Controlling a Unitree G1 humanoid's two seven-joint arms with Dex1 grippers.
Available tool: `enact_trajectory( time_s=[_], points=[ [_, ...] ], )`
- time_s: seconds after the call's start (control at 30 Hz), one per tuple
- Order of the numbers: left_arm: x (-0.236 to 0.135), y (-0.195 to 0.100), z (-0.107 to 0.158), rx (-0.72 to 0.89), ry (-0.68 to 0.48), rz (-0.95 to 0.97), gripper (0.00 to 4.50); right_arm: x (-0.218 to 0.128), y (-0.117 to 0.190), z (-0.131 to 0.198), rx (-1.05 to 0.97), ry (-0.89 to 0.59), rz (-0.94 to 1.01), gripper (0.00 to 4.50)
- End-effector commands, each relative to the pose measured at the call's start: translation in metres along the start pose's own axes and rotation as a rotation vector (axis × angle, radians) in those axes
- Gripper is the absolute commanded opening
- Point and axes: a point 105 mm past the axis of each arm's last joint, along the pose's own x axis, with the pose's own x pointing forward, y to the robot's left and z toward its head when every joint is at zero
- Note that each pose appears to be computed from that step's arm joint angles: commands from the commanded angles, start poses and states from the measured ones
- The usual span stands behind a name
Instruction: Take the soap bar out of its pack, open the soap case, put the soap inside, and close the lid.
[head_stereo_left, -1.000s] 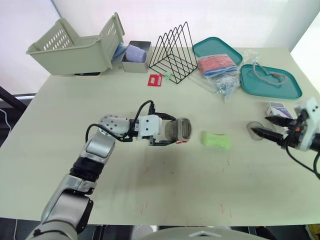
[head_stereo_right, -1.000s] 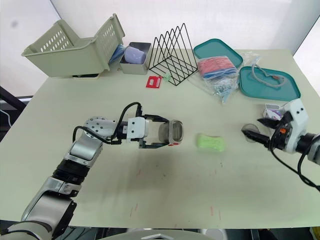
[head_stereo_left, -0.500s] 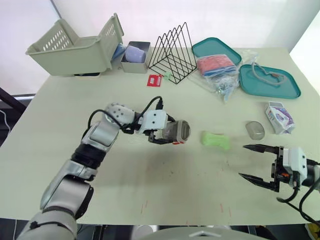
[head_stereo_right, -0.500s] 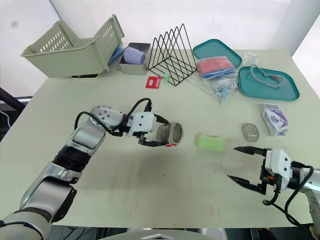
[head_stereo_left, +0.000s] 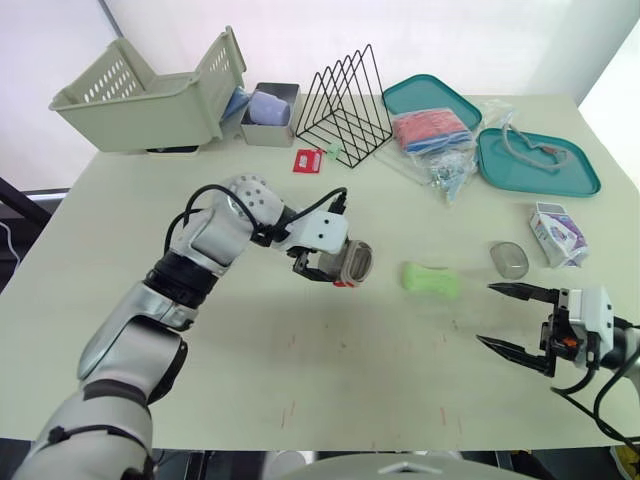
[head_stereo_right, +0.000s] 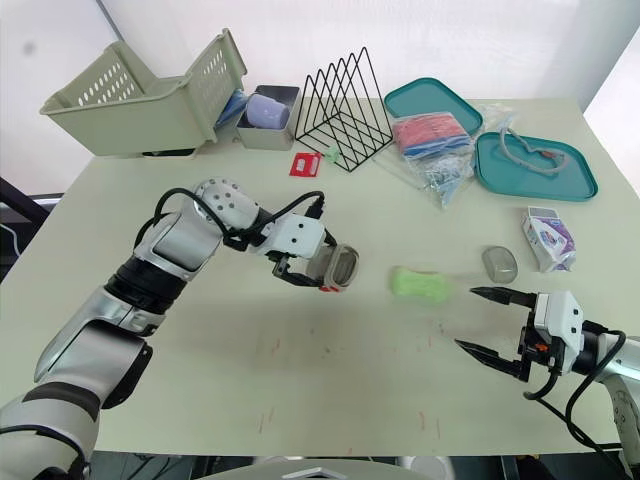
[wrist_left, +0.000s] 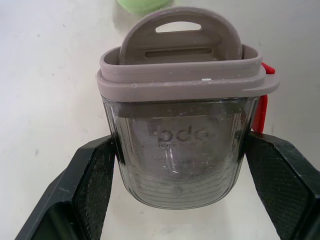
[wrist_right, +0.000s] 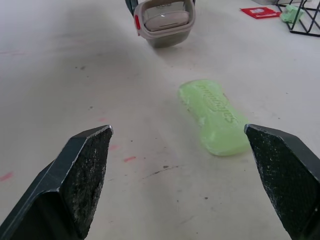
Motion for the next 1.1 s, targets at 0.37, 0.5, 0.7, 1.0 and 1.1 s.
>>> enact_trajectory(
  time_s=[0.37, 0.5, 0.7, 1.0, 1.1],
  points=[
    [0.023, -0.007, -0.012, -0.087, -0.092, 0.035, 3.50, 0.007, -0.005, 0.010, -0.013, -0.022, -0.008, 4.43],
    [0.031, -0.012, -0.023, -0.154, -0.131, 0.039, 3.50, 0.008, -0.005, 0.012, -0.020, -0.027, -0.003, 4.43],
    [0.040, -0.020, -0.027, -0.242, -0.219, 0.033, 3.50, 0.006, -0.007, 0.013, -0.026, -0.023, 0.002, 4.43],
    [0.049, -0.025, -0.034, -0.327, -0.294, 0.059, 3.50, 0.003, -0.009, 0.014, -0.027, -0.021, 0.001, 4.43],
    [0.050, -0.023, -0.035, -0.338, -0.312, 0.074, 3.50, 0.003, -0.010, 0.014, -0.028, -0.018, 0.003, 4.43]
  ],
)
